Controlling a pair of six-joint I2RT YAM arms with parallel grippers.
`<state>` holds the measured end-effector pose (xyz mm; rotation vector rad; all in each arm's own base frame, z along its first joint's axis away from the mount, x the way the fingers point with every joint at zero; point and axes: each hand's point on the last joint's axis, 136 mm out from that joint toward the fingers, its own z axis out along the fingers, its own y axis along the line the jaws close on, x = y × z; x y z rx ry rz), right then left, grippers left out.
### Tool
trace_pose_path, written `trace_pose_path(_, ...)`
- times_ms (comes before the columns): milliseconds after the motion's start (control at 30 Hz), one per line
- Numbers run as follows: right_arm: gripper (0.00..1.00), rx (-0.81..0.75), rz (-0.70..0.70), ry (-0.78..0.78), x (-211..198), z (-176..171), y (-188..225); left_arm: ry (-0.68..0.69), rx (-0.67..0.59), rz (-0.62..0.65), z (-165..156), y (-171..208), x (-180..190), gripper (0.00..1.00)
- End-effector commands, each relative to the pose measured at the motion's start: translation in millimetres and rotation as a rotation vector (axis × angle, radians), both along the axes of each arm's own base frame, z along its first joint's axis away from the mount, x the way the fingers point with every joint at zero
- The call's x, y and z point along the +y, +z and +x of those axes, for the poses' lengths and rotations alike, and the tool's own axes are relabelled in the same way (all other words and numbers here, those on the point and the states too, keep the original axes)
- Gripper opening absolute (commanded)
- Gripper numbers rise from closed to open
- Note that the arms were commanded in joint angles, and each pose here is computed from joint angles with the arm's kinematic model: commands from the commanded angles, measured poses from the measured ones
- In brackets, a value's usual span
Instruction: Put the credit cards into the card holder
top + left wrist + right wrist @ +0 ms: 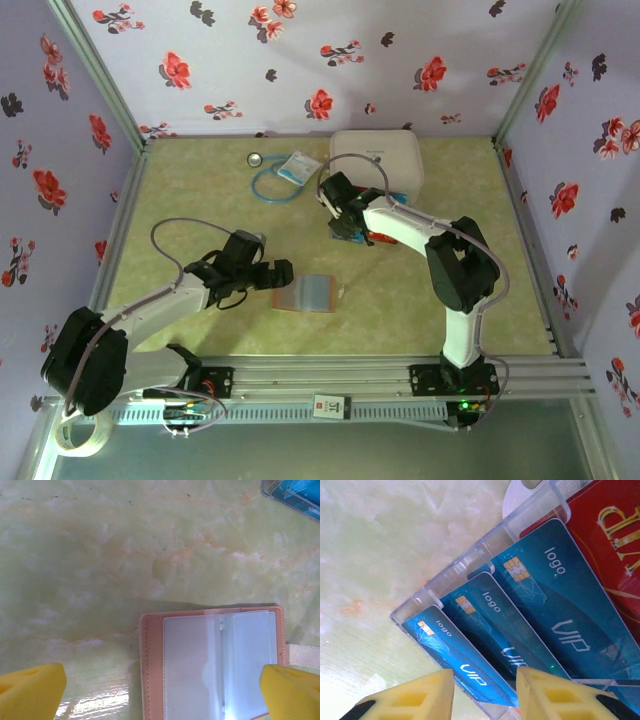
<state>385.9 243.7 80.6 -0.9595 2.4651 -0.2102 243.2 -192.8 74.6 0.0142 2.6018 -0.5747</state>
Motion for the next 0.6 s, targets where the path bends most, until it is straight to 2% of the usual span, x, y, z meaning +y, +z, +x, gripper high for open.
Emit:
trace_pose_path(0, 0.38, -0.02, -0.04, 0.007, -2, 6, -1, 0.009, 0.006, -0.011, 2, 1, 0, 1.0)
trace_pose_path(567, 0.38, 0.043, -0.049, -0.012, -10, -2, -28, 0.011, 0.008, -0.014, 2, 1, 0, 1.0)
